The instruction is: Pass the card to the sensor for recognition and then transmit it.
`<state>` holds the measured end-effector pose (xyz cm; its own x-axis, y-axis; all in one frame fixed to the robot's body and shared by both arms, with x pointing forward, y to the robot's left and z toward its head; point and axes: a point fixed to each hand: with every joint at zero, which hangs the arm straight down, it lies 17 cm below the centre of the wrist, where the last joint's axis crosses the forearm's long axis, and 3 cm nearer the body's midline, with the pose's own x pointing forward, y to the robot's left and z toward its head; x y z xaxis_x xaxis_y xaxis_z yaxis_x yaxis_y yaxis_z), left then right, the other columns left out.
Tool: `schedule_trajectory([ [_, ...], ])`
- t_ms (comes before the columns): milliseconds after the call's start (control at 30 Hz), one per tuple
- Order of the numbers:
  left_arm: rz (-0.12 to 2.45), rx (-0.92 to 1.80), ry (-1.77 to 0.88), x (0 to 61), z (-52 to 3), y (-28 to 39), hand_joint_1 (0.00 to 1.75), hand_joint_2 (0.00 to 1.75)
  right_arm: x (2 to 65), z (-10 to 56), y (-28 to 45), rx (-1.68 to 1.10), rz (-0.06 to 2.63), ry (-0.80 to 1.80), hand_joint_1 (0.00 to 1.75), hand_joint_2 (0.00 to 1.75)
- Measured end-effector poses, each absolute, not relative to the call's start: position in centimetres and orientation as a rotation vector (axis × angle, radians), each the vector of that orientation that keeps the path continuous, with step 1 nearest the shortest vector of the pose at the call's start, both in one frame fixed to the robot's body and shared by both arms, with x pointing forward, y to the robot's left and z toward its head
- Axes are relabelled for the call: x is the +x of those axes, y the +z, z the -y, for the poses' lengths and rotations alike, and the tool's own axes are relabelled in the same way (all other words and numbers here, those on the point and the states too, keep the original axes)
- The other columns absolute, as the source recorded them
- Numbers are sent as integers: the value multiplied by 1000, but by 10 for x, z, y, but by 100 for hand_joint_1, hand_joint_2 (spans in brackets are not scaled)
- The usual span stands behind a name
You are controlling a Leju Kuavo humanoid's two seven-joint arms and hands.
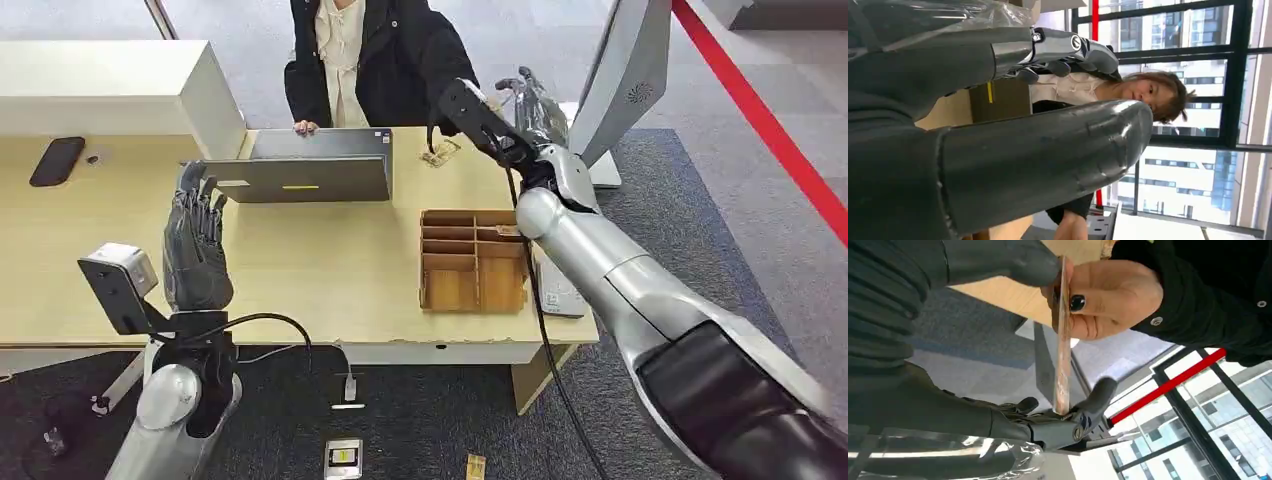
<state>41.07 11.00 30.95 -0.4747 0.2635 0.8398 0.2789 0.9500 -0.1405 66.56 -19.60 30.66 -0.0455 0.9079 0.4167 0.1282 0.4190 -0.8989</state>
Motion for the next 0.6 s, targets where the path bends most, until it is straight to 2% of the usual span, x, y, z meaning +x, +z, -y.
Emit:
schedule_trajectory([
  [233, 2086, -377, -12, 411, -110, 309, 0, 0, 664, 193, 304, -898, 1537, 786, 0, 175],
  [433, 2118, -312, -13, 412, -117, 311, 0, 0, 651, 171, 319, -663, 1754, 593, 0, 175],
  [600, 2130, -297, -15, 413, -119, 314, 0, 0, 640, 163, 319, -602, 1811, 536, 0, 175],
])
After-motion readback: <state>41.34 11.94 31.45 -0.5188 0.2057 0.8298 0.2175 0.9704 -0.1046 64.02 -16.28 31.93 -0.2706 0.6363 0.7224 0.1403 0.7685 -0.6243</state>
